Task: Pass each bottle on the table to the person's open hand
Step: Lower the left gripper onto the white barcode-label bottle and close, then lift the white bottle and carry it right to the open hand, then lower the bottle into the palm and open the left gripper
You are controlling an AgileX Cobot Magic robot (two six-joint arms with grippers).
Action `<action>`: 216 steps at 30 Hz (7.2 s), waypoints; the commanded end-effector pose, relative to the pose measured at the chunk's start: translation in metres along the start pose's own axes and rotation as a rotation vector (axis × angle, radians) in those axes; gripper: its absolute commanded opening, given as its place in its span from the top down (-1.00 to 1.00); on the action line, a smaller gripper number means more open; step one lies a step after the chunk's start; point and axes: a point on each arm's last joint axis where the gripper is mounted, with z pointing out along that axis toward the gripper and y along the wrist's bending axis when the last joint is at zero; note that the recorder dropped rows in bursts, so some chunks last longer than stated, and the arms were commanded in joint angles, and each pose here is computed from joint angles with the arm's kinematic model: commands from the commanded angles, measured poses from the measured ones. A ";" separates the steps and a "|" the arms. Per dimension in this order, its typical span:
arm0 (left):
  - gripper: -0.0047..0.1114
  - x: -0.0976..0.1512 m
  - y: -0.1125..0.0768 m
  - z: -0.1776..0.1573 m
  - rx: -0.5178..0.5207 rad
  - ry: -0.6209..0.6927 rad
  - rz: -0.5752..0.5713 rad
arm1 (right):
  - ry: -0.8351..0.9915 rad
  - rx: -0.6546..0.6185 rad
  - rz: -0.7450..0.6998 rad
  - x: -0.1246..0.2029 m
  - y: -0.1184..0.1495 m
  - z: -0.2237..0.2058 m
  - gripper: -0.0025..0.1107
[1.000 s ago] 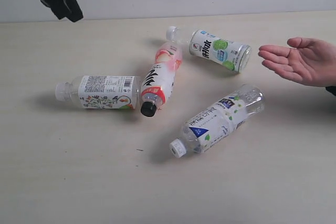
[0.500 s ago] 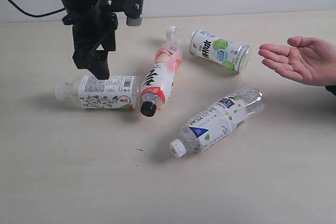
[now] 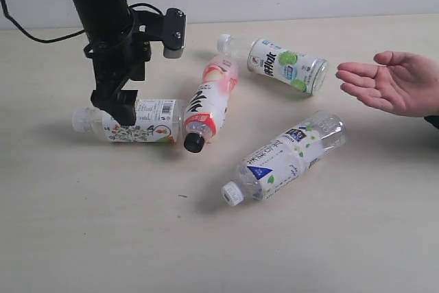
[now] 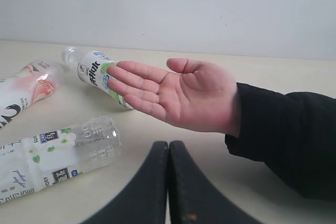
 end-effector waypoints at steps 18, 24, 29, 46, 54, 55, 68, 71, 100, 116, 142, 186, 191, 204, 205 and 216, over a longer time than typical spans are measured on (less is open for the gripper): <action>-0.57 -0.008 0.014 0.056 -0.010 -0.005 -0.034 | -0.007 -0.003 -0.003 0.001 0.000 0.000 0.96; -0.56 -0.008 0.014 0.062 0.002 0.001 -0.034 | -0.007 -0.003 -0.003 0.001 0.000 0.000 0.96; -0.07 -0.007 0.011 0.062 0.028 0.014 -0.034 | -0.007 -0.003 -0.004 0.001 0.000 0.000 0.96; 0.92 0.021 0.016 0.022 -0.076 0.306 -0.119 | -0.007 -0.003 -0.004 0.001 0.000 0.000 0.96; 0.92 -0.007 0.017 -0.041 -0.259 0.124 -0.469 | -0.007 -0.003 -0.004 0.001 0.000 0.000 0.96; 0.92 -0.013 0.016 -0.048 -0.277 0.099 -0.511 | -0.007 -0.003 -0.004 0.001 0.000 0.000 0.96; 0.92 -0.149 -0.060 -0.109 -0.342 -0.260 -0.769 | -0.007 -0.003 -0.004 0.001 0.000 0.000 0.96; 0.92 -0.175 -0.075 -0.129 -0.263 -0.452 -0.834 | -0.007 -0.003 -0.005 0.001 0.000 0.000 0.96; 0.92 -0.239 0.004 -0.074 0.493 -0.995 -1.200 | -0.007 -0.003 -0.004 0.001 0.000 0.000 0.96; 0.92 -0.247 0.022 -0.011 0.608 -1.030 -1.226 | -0.007 -0.004 -0.001 0.001 0.000 0.000 0.96; 0.92 -0.249 0.024 0.006 0.588 -1.016 -1.255 | -0.007 -0.003 -0.004 0.001 0.000 0.000 0.96; -0.01 -0.251 0.021 0.024 0.640 -0.959 -1.263 | -0.007 -0.003 -0.004 0.001 0.000 0.000 0.96; -0.01 -0.251 0.021 0.024 0.640 -0.959 -1.263 | -0.007 -0.003 -0.004 0.001 0.000 0.000 0.96; -0.45 -0.251 0.020 0.025 0.613 -0.957 -1.201 | -0.007 -0.003 -0.004 0.001 0.000 0.000 0.96; -0.45 -0.251 0.020 0.025 0.612 -0.956 -1.197 | -0.007 -0.003 -0.004 0.001 0.000 0.000 0.96; -0.59 -0.249 0.019 0.013 0.595 -0.972 -1.146 | -0.007 -0.004 -0.001 0.001 0.000 0.000 0.96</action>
